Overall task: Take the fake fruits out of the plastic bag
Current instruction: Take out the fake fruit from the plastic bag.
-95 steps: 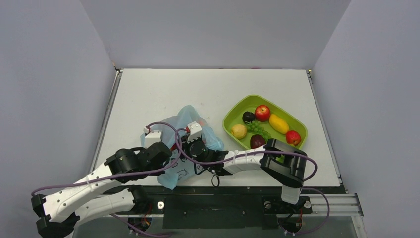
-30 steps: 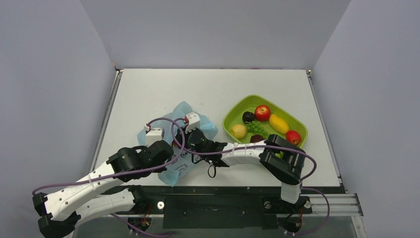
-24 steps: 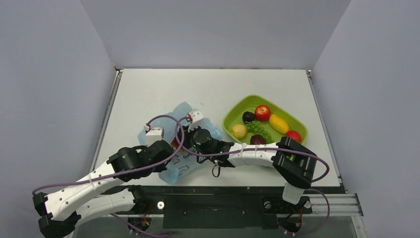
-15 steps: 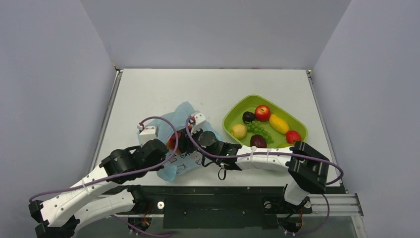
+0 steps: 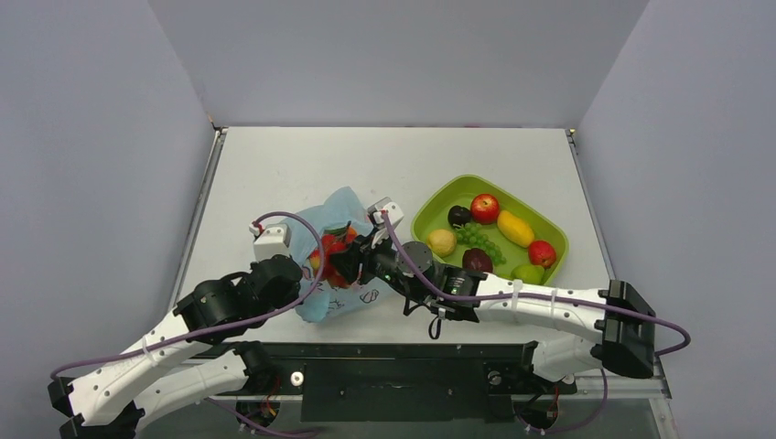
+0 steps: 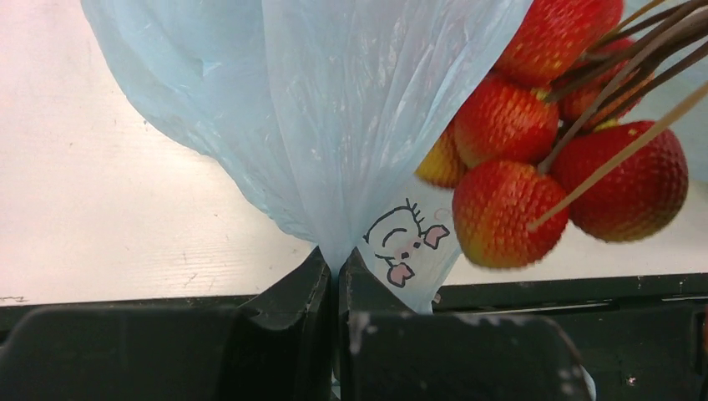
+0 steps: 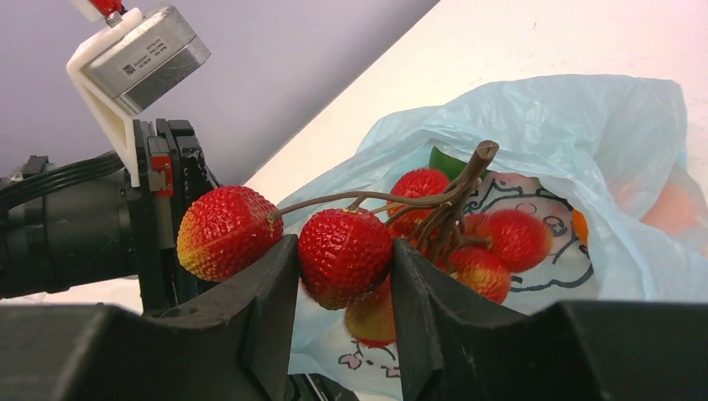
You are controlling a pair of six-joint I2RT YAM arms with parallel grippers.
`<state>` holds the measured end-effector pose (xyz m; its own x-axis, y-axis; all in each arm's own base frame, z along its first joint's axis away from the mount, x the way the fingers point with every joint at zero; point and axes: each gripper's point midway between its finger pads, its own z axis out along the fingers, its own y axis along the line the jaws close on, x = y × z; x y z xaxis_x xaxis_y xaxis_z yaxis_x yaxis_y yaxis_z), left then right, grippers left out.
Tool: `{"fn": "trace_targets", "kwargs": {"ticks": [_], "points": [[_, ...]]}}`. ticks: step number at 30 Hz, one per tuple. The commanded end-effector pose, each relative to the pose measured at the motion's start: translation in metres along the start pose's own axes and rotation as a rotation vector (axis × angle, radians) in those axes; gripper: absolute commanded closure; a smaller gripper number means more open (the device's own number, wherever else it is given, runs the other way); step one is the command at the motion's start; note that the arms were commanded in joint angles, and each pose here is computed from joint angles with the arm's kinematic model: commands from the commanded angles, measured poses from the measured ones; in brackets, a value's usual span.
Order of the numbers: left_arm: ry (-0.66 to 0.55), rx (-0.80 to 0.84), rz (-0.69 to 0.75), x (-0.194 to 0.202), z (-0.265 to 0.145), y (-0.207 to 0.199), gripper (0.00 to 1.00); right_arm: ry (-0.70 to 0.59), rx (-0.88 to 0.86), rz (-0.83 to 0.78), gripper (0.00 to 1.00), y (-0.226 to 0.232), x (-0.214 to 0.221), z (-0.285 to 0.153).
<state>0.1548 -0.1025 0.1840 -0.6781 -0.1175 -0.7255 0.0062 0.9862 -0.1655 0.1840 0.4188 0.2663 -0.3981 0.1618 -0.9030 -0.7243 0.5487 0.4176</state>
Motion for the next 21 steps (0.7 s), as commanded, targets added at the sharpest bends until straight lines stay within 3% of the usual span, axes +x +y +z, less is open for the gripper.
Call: {"fn": "trace_targets", "kwargs": {"ticks": [1,11,21], "points": [[-0.048,0.023,-0.012,-0.012,0.002,-0.007,1.0,-0.067,0.03,0.008,1.0,0.0,-0.03,-0.018],[-0.024,0.009,0.001,-0.007,0.007,-0.01,1.0,-0.154,0.213,-0.041,1.0,-0.028,-0.088,-0.061],[-0.041,-0.005,-0.022,-0.01,0.004,-0.005,1.0,-0.272,0.416,0.025,1.0,-0.068,-0.15,-0.145]]}}
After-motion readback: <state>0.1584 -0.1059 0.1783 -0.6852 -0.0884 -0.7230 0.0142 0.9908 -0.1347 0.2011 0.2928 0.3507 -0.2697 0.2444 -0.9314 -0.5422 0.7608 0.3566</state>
